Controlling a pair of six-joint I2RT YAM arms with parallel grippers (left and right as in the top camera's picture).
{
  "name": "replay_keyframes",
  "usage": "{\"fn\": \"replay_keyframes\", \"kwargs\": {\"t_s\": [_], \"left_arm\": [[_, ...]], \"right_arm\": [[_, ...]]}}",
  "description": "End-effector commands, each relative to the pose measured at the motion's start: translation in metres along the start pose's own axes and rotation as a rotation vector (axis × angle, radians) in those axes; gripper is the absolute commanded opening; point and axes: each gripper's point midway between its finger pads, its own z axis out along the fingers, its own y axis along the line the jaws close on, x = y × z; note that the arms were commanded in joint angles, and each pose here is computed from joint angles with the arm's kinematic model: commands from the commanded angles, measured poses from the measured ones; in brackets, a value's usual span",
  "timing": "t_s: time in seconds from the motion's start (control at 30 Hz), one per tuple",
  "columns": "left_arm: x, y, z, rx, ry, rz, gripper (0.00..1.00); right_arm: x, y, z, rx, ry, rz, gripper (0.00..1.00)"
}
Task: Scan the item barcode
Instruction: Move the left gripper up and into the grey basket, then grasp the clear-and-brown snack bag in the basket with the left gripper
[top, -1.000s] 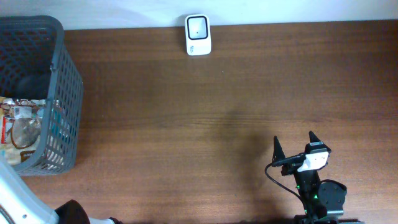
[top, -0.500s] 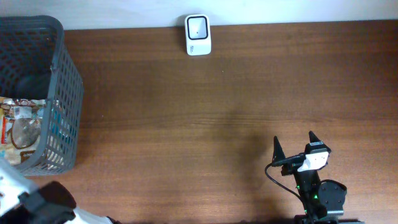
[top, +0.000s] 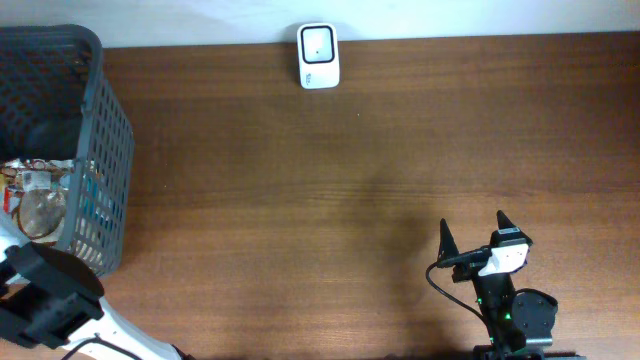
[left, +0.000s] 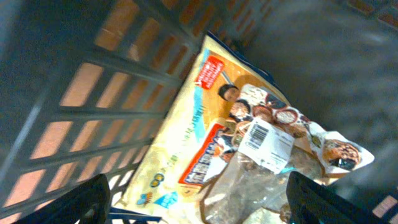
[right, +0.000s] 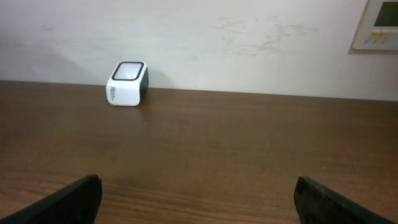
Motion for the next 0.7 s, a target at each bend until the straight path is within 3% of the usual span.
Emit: {"fn": "replay_keyframes", "kwargs": {"t_s": [0.0,0.37,0.43,0.53,0.67], "left_arm": [[0.016,-0.018,0.014,0.087,0.063,0.088,0.96],[0.063,-0.024,0.052,0.060,0.217,0.137,0.99],[0.065,-0.026,0.057,0.062,0.217,0.149,0.97],[0.065,-0.029,0.066,0.062,0.204,0.167,0.84],[0.066,-0.032,0.081,0.058,0.182,0.161,0.88]], "right_arm": [[0.003,-0.001,0.000,0.005,0.004,0.001,0.98],[0.003,-0.001,0.000,0.005,0.004,0.001,0.99],[0.003,-0.001,0.000,0.005,0.004,0.001,0.98],[0.003,-0.001,0.000,0.005,0.004,0.001,0.98],[0.003,-0.001,0.000,0.005,0.004,0.001,0.98]]}}
